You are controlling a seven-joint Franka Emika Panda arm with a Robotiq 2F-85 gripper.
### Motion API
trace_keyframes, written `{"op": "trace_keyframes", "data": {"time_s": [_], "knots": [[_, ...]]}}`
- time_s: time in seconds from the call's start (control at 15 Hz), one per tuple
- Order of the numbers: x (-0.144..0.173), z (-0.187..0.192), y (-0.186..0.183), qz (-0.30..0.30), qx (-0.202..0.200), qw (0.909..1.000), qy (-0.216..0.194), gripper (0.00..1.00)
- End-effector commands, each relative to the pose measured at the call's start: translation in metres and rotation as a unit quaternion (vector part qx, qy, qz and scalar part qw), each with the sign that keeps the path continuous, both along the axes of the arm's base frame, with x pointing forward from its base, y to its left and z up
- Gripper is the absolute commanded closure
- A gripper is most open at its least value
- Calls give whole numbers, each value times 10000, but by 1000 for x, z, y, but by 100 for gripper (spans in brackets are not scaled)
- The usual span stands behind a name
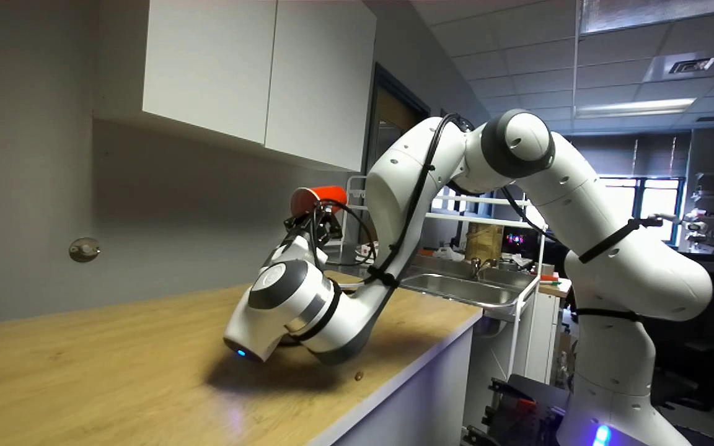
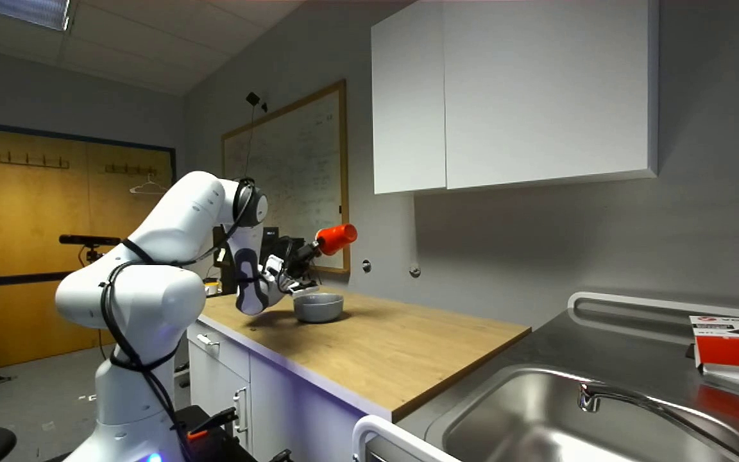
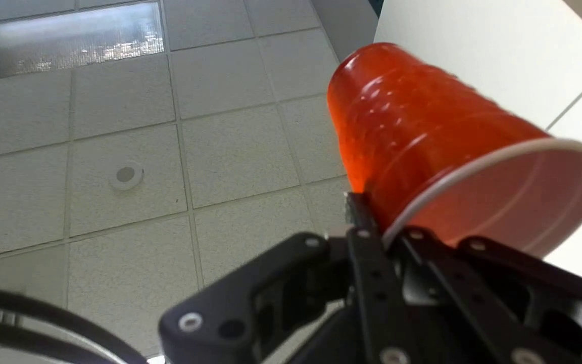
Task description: Pour the contents from the orange cup into the gray bowl
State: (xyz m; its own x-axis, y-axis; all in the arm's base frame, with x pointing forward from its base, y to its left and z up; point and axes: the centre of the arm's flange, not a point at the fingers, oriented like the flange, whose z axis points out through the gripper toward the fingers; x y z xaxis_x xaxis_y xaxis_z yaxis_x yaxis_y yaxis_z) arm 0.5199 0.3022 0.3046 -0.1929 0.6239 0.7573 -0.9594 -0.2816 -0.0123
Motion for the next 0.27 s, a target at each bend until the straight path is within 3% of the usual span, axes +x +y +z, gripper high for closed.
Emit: {"op": "trace_keyframes", "data": {"time_s": [0.0, 0.2], "knots": [[7, 5, 5, -129, -98, 9999, -45, 95], [8, 7, 5, -172, -127, 9998, -16, 95]]}}
